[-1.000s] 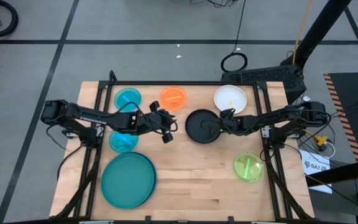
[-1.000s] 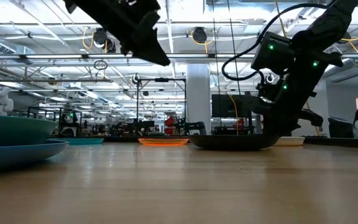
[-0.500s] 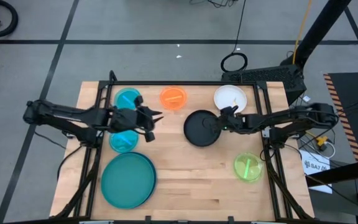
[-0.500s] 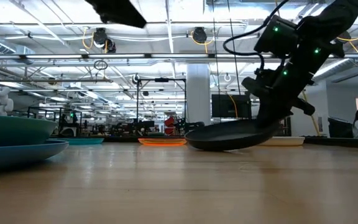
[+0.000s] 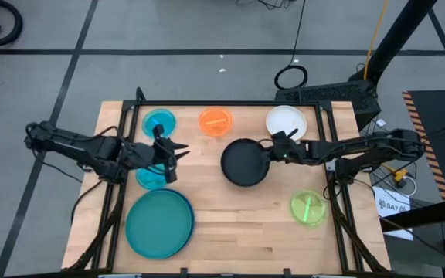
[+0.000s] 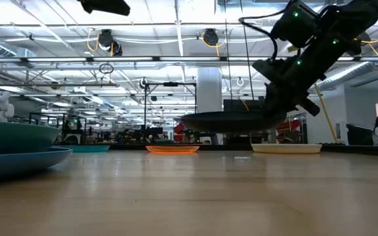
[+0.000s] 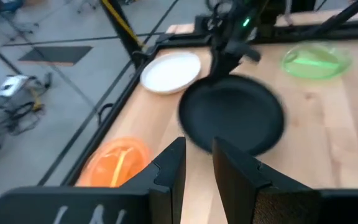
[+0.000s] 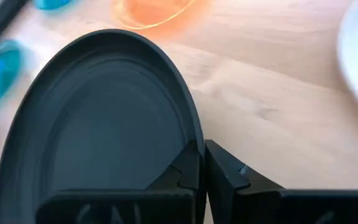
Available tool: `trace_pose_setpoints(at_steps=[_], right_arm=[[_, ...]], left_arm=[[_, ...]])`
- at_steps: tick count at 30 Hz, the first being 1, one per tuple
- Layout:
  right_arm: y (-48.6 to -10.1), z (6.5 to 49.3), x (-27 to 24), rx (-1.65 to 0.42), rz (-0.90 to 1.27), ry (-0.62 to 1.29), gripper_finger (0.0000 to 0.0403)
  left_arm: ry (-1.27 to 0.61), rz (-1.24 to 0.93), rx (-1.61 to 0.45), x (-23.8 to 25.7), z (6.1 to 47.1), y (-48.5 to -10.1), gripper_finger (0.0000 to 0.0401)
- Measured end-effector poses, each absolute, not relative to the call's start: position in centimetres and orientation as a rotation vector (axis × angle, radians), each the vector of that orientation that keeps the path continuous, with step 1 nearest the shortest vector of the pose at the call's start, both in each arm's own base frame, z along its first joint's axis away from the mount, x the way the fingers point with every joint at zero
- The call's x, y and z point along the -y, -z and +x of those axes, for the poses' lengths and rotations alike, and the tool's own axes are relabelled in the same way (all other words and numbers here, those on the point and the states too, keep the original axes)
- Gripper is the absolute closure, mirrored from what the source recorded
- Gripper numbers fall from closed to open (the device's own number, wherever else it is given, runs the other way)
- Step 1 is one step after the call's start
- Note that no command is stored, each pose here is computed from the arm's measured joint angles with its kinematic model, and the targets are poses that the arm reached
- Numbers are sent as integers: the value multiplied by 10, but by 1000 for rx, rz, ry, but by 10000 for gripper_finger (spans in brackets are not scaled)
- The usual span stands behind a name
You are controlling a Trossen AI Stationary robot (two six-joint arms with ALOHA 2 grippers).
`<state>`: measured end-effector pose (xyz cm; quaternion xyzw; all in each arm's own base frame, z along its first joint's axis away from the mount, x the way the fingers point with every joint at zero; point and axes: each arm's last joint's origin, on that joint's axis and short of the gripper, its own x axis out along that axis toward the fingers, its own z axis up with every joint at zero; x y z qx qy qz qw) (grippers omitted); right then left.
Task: Stack plastic plates
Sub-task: Stack the black plate on top of the green plate
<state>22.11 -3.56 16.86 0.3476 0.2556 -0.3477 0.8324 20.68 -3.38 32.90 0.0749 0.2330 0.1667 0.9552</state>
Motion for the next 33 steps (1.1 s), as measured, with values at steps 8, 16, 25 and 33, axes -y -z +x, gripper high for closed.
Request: trace_pose_setpoints(at_steps=[8,16,25,33], right_arm=[[-183,234,33,-388,785,607,400],[-200,250,23,-292,764,510,400],[-222,294,13,-277,696,441,400],[-226,336,-3,-300,683,391,400]], left_arm=[[-429,177,-449,45,179,-336,313],[-460,155,-409,56,148,-339,313],[-496,196,-393,67,133,-334,313],[-468,199,-388,71,130,-334,313]])
